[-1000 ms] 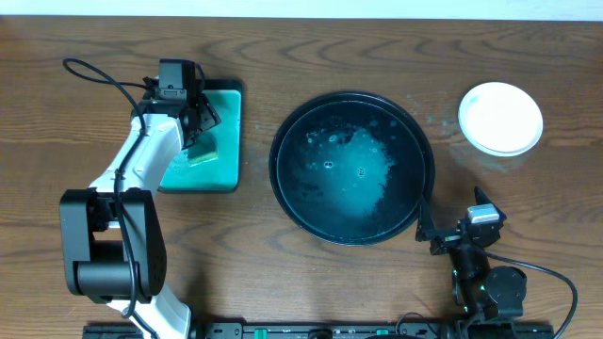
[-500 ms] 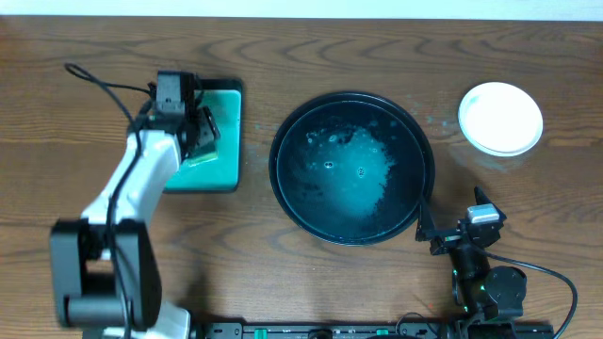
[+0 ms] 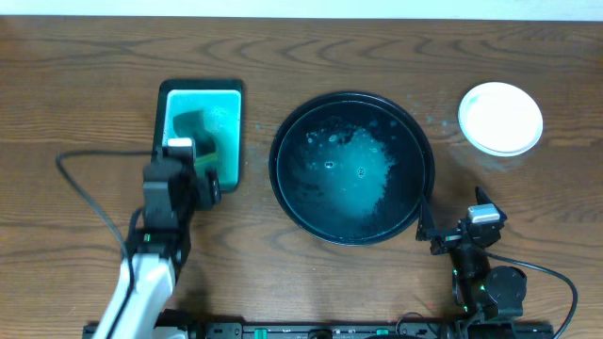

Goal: Clean dirty plates on tray and stack at the side

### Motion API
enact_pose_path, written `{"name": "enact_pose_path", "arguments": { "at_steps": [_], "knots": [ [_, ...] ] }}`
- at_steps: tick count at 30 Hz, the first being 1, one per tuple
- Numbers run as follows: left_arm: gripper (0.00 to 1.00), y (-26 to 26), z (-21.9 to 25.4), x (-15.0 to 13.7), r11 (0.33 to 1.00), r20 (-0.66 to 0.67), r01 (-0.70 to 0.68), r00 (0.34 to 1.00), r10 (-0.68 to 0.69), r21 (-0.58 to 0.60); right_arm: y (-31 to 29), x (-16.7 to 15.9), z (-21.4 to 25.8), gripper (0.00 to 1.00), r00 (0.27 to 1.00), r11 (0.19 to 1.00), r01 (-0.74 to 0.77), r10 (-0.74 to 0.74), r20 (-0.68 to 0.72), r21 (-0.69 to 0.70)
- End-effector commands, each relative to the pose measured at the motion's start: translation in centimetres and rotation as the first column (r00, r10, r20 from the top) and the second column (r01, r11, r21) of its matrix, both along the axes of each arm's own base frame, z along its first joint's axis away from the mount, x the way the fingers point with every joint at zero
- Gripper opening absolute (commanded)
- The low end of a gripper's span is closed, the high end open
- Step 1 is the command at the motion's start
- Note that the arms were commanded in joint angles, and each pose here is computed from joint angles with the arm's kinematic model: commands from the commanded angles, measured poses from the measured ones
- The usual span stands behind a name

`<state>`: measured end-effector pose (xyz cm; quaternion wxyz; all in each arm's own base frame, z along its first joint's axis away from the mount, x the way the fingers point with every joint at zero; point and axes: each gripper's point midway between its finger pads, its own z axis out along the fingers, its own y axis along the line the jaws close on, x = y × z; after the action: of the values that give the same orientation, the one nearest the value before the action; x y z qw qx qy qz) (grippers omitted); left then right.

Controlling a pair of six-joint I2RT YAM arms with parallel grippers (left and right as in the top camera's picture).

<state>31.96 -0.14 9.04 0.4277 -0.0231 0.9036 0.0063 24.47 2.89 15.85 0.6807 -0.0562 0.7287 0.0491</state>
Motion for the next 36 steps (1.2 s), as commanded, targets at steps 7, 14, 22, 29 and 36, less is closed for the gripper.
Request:
{"name": "enact_pose_path", "arguments": {
  "at_steps": [7,14,22,29,36],
  "knots": [
    [0.81,-0.2,3.6,-4.7,0.995,0.291,0.061,0.953,-0.082,0.079,-0.4,0.0,0.0,0.99,1.0,1.0,0.016,-0.016,0.003,-0.012],
    [0.81,-0.2,2.9,-6.3,0.995,0.388,0.055,0.918,-0.086,0.089,-0.4,0.0,0.0,0.99,1.0,1.0,0.016,-0.016,0.003,-0.012],
    [0.81,-0.1,3.0,-7.0,0.992,0.435,0.055,0.895,-0.098,0.11,-0.4,0.0,0.0,0.99,1.0,1.0,0.016,-0.016,0.003,-0.012],
    [0.81,-0.1,4.0,-7.5,0.995,0.48,0.045,0.873,-0.084,0.092,-0.4,0.0,0.0,0.99,1.0,1.0,0.016,-0.016,0.003,-0.012],
    [0.81,0.0,4.6,-7.6,0.995,0.5,0.036,0.863,-0.076,0.09,-0.4,0.0,0.0,0.99,1.0,1.0,0.016,-0.016,0.003,-0.012]
  ]
}}
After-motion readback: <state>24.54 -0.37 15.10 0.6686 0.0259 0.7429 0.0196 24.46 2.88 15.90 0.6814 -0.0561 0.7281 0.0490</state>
